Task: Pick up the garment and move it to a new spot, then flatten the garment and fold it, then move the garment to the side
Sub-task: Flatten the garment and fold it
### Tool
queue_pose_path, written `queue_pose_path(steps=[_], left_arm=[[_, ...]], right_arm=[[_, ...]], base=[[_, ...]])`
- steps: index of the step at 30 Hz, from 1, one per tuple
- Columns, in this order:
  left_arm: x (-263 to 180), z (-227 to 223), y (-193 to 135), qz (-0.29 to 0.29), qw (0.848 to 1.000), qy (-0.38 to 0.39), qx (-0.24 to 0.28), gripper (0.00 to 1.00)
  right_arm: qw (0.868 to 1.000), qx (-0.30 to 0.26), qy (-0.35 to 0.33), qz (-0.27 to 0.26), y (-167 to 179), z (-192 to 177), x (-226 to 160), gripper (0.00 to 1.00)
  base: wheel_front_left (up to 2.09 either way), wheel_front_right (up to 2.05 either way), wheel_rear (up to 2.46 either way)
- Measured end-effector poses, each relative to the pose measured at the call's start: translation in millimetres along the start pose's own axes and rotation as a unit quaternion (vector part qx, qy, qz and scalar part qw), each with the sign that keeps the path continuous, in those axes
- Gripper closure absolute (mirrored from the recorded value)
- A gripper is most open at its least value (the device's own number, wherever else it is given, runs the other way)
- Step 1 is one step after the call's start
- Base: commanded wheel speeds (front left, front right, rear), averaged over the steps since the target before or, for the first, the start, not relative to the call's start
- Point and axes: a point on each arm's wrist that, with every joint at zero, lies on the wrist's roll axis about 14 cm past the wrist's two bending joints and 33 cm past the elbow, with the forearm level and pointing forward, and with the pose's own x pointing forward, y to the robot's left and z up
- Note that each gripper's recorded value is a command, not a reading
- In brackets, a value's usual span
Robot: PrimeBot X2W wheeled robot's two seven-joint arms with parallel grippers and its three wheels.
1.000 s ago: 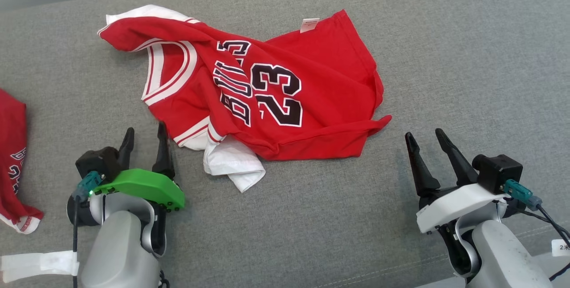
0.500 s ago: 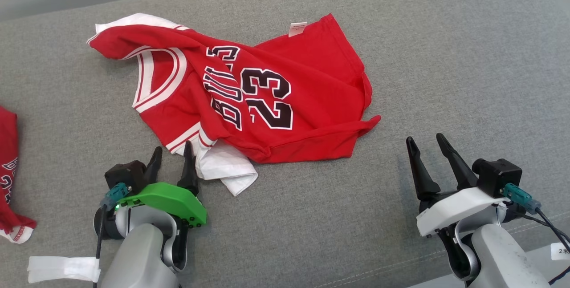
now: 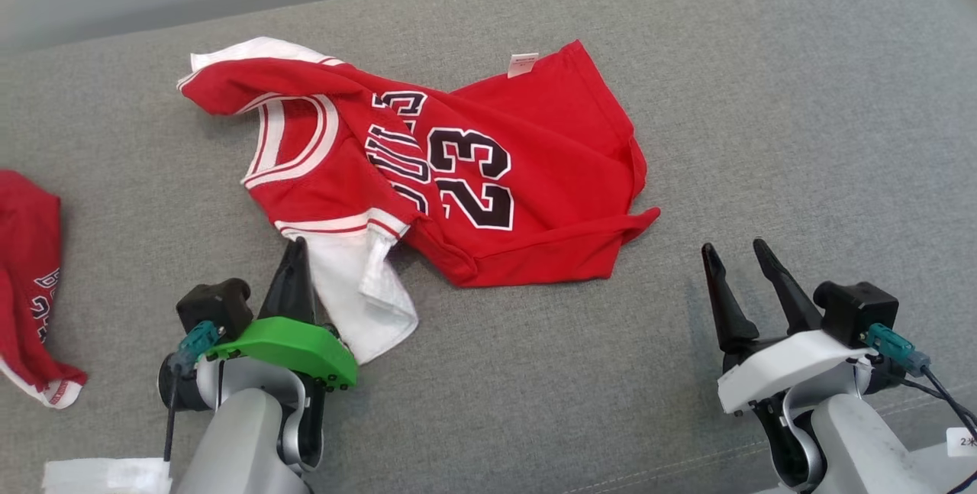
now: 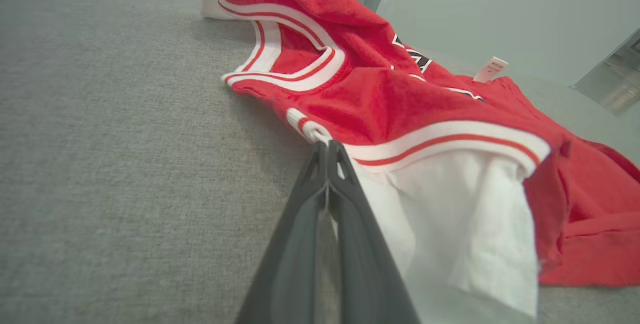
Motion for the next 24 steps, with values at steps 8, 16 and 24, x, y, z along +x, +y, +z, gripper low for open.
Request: queue_pose_path(steps=[8, 16, 24], left_arm=[[-33.4, 14.9, 47.5, 0.071, 0.997, -0.023, 0.028, 1.0], [-67.1, 25.2, 96.1, 0.144, 0.987, -0.026, 0.06, 0.0], [-90.8, 33.6, 92.9, 0.152, 0.985, -0.057, 0.052, 0.0]], right_arm=[[1.0, 0.012, 0.0, 0.018, 16.3, -2.0, -5.4, 0.0], [0.998, 0.018, -0.014, 0.05, 41.5, 7.4, -9.8, 0.0], [0.998, 0.015, -0.025, 0.049, 40.5, 14.3, -17.3, 0.0]], base=[[0.0, 0.0, 0.0], [0.0, 0.0, 0.0], [0.0, 0.0, 0.0]])
